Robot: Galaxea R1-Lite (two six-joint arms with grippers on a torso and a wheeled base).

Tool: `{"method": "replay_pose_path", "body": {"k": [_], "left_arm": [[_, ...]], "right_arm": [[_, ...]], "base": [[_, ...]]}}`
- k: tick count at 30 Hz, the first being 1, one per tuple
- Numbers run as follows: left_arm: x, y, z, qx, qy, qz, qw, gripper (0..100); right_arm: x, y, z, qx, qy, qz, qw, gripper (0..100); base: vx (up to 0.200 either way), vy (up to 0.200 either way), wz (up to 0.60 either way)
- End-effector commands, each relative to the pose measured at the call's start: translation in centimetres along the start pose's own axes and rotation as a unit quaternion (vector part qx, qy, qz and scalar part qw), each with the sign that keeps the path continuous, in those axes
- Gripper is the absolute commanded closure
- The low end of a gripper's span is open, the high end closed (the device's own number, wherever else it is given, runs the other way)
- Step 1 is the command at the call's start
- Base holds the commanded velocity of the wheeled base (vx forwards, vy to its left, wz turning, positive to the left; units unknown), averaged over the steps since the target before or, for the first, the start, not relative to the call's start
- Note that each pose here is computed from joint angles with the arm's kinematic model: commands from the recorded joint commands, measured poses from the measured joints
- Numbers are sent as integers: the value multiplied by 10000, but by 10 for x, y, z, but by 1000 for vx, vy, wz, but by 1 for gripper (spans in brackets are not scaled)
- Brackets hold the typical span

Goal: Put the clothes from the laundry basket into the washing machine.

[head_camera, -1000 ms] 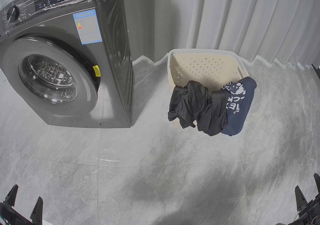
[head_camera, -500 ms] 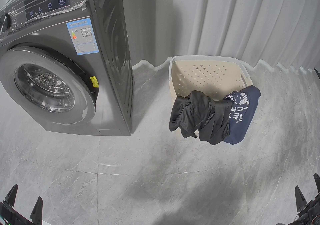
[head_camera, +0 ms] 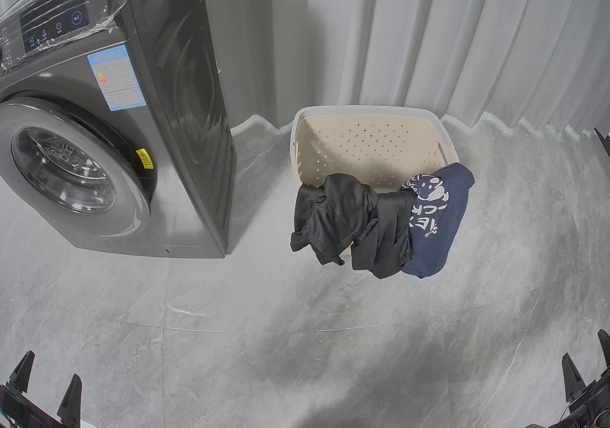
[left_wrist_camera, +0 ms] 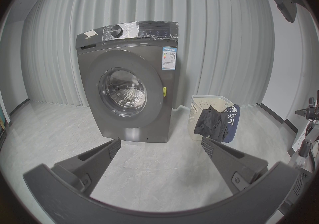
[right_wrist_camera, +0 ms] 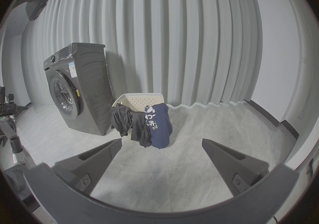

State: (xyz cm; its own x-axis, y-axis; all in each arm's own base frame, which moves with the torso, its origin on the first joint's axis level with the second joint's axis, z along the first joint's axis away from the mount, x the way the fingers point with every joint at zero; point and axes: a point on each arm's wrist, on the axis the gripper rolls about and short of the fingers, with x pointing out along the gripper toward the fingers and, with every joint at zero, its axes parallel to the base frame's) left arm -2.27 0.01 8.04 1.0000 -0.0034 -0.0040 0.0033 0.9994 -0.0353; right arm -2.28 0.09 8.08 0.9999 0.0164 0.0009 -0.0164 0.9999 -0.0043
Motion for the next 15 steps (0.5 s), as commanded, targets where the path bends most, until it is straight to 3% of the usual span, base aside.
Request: {"method": "replay_pose_path", "body": {"k": [1,10,15], "left_arm": [[0,0,-4,-7,18,2,10000,0],[0,0,-4,-7,18,2,10000,0],[0,0,-4,-7,18,2,10000,0]], "right_arm": [[1,0,-5,0,66,3,10000,0],[1,0,-5,0,73,10,10000,0],[1,0,-5,0,73,3,10000,0]], "base": [[0,0,0],[0,0,0],[200,0,0]]}}
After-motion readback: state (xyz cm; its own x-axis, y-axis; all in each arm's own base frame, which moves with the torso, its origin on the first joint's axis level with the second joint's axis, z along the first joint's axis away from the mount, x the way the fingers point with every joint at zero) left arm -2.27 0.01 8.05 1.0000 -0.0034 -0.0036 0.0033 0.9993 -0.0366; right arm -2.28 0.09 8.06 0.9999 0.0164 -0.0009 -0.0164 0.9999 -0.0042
